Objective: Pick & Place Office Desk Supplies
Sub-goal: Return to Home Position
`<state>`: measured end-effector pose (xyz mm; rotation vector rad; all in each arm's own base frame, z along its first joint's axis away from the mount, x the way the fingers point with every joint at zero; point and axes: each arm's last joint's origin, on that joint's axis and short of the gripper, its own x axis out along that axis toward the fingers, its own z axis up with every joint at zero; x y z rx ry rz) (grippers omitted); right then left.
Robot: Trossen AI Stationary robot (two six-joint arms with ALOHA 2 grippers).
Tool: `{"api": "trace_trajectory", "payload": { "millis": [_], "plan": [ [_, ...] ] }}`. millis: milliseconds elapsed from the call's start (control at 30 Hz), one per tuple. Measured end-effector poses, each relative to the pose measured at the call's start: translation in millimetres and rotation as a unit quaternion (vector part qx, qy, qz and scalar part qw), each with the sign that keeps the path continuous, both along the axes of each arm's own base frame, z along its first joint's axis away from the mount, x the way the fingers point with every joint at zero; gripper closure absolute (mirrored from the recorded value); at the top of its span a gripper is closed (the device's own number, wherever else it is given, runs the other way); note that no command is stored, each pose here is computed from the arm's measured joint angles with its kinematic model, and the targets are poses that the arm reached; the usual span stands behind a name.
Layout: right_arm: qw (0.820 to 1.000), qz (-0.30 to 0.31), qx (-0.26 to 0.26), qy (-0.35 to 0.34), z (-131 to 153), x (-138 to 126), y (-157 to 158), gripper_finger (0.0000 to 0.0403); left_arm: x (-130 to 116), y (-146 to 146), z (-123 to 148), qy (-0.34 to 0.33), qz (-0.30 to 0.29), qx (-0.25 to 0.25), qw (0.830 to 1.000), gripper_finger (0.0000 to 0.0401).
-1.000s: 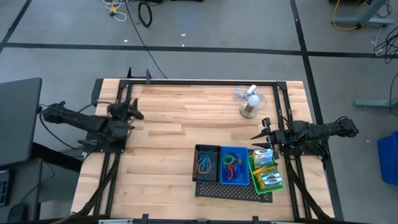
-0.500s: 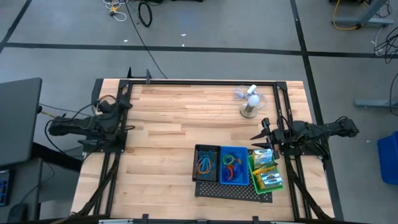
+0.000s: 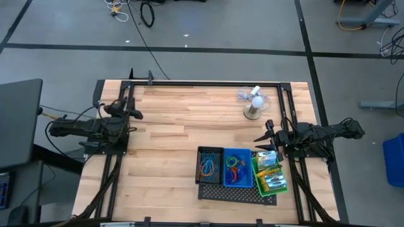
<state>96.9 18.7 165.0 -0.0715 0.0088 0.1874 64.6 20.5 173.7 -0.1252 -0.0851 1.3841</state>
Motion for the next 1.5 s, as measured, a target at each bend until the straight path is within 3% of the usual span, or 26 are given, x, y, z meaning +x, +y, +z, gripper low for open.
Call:
{"api": "trace_trajectory", "payload": {
  "millis": [333,933,1200,1500],
  "plan": [
    [1.000,0.000,-0.001,0.000,0.0,0.0,0.0,0.0289,-2.2,1.4,-0.4,0.025,0.035,0.011,0.999,0.0215],
    [1.000,0.000,-0.012,-0.002,0.0,0.0,0.0,0.0289,-1.0,1.2,-0.8,0.079,0.012,0.014,0.997,0.0215],
    [1.000,0.000,-0.015,-0.003,0.0,0.0,0.0,0.0289,-0.2,1.1,-1.1,0.061,0.000,0.009,0.998,0.0215],
    [1.000,0.000,-0.015,-0.003,0.0,0.0,0.0,0.0289,2.8,0.3,-2.0,0.028,-0.054,-0.012,0.998,0.0215]
  ]
}}
